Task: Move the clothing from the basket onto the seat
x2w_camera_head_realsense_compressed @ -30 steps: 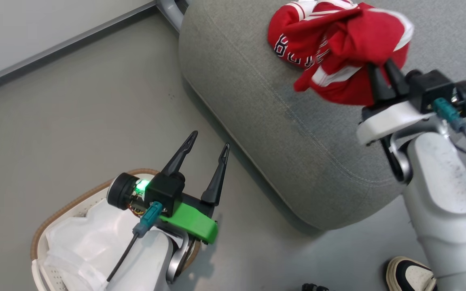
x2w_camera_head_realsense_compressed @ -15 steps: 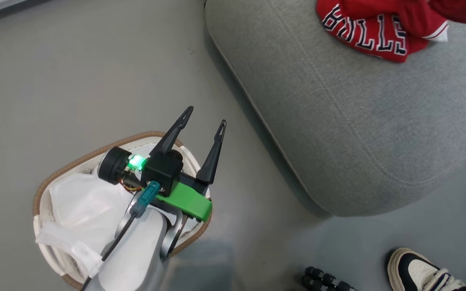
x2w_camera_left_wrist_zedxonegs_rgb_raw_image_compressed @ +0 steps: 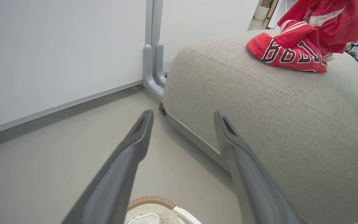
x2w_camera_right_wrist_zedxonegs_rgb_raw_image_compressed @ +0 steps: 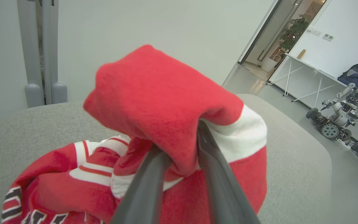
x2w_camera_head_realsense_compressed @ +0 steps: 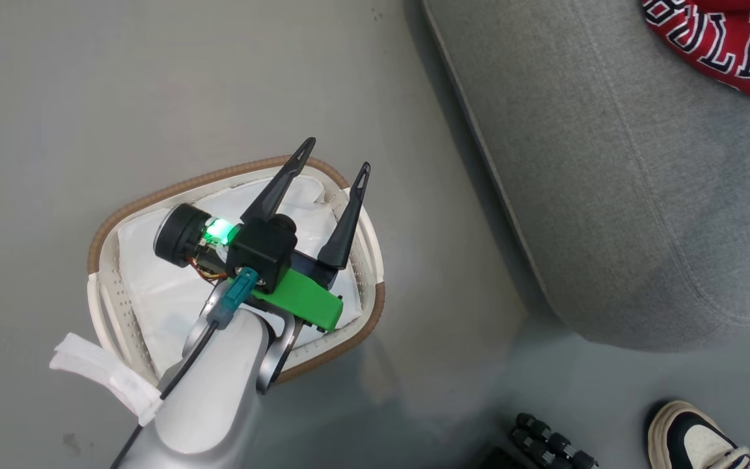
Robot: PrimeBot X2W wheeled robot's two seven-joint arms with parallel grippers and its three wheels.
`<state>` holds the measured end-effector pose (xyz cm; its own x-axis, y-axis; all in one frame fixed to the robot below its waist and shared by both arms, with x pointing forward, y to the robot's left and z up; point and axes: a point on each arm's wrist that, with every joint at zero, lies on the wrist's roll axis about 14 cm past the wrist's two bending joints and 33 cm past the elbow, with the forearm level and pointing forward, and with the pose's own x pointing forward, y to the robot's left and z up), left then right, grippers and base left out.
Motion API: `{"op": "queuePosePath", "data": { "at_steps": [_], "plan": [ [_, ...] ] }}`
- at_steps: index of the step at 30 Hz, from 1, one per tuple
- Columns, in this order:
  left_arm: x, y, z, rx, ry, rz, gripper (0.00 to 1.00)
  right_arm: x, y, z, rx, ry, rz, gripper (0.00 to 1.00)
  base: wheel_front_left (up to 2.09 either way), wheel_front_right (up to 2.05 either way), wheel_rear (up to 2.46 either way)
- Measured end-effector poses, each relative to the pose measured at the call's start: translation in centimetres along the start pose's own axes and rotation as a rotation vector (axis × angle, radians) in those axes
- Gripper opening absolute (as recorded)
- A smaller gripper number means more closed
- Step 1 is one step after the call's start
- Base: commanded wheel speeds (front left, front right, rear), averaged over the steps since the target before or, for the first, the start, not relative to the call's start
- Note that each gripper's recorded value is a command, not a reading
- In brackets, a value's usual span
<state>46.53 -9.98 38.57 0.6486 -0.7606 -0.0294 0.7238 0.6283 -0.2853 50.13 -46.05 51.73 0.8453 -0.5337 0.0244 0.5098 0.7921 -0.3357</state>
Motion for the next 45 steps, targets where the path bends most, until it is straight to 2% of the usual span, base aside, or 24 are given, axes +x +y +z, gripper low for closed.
{"op": "queuePosePath", "data": {
  "at_steps": [3,10,18,24,28,37,45],
  "plan": [
    [-0.7,1.7,-0.8,-0.001,0.019,0.044,1.00,-0.2,2.5,-2.2,0.028,0.038,0.022,1.00,0.00,0.00,0.00],
    [-1.4,3.6,-0.1,0.022,0.011,0.105,1.00,-2.3,3.9,-3.5,0.064,0.054,0.037,1.00,0.00,0.00,0.00],
    [-2.2,4.2,2.1,0.049,-0.022,0.159,1.00,-5.3,6.2,-2.6,0.117,0.019,0.120,1.00,0.00,0.00,0.00],
    [-4.3,5.7,3.8,0.068,-0.044,0.258,1.00,-7.5,8.5,-1.2,0.169,-0.016,0.205,1.00,0.00,0.00,0.00],
    [-6.4,7.2,5.0,0.084,-0.060,0.351,1.00,-8.4,10.0,0.3,0.216,-0.054,0.256,1.00,0.00,0.00,0.00],
    [-12.7,10.3,6.6,0.120,-0.065,0.566,1.00,-11.6,15.7,2.7,0.300,-0.088,0.423,1.00,0.00,0.00,0.00],
    [-17.5,11.4,7.7,0.141,-0.068,0.690,1.00,-14.9,19.7,3.8,0.356,-0.085,0.551,1.00,0.00,0.00,0.00]
  ]
}}
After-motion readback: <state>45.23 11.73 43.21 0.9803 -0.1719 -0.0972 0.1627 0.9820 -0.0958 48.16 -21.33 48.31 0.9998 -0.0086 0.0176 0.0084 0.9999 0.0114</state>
